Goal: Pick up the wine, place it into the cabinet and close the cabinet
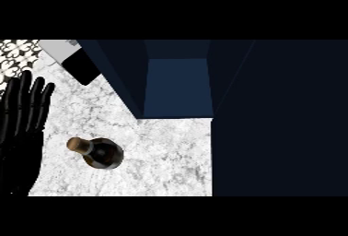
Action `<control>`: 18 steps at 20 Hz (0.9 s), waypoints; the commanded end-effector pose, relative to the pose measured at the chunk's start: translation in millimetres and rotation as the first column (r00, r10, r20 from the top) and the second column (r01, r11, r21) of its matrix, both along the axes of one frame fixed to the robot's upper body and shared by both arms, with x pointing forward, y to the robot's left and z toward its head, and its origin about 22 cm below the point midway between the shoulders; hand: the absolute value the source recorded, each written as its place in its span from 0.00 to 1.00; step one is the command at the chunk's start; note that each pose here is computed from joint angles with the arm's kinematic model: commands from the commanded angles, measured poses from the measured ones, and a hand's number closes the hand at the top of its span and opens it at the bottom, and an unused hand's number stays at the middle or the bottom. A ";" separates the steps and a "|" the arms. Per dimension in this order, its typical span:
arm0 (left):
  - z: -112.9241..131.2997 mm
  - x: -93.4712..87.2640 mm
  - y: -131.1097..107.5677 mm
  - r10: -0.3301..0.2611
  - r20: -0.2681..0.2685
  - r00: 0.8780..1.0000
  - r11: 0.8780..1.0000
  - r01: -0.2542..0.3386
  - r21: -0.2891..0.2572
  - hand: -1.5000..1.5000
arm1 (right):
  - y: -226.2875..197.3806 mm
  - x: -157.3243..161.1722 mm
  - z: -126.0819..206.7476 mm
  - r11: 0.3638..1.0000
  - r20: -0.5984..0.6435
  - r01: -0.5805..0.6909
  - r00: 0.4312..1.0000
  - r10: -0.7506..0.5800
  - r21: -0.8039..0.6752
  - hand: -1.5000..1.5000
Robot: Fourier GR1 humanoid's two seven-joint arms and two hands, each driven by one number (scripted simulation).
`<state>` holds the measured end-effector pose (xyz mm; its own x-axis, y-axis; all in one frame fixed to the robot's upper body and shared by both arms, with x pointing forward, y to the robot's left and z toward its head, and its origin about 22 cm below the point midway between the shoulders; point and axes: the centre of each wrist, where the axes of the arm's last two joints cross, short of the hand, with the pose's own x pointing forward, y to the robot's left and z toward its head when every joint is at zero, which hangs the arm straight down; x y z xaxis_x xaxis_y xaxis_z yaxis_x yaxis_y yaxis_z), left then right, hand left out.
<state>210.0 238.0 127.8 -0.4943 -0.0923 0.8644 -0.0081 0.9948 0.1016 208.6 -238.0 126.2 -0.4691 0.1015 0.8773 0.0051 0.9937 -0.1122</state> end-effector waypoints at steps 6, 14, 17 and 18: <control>1.6 -0.8 27.9 -0.283 0.046 0.958 0.952 0.287 -0.105 0.00 | 9.3 -40.1 2.6 0.999 0.067 -0.037 0.997 0.038 -0.017 0.00; 8.3 -38.8 24.7 -0.426 -0.216 0.878 0.860 0.320 -0.397 0.00 | 16.6 -75.8 34.5 0.944 -0.146 -0.313 0.934 0.325 0.101 0.00; 46.6 -61.9 35.9 -0.435 -0.215 0.874 0.858 0.330 -0.394 0.00 | 17.8 -96.9 46.3 0.944 -0.130 -0.305 0.938 0.321 0.125 0.00; 52.6 -55.6 30.7 -0.414 -0.234 0.880 0.864 0.298 -0.406 0.00 | 14.0 -92.3 42.4 0.934 -0.151 -0.333 0.925 0.350 0.127 0.00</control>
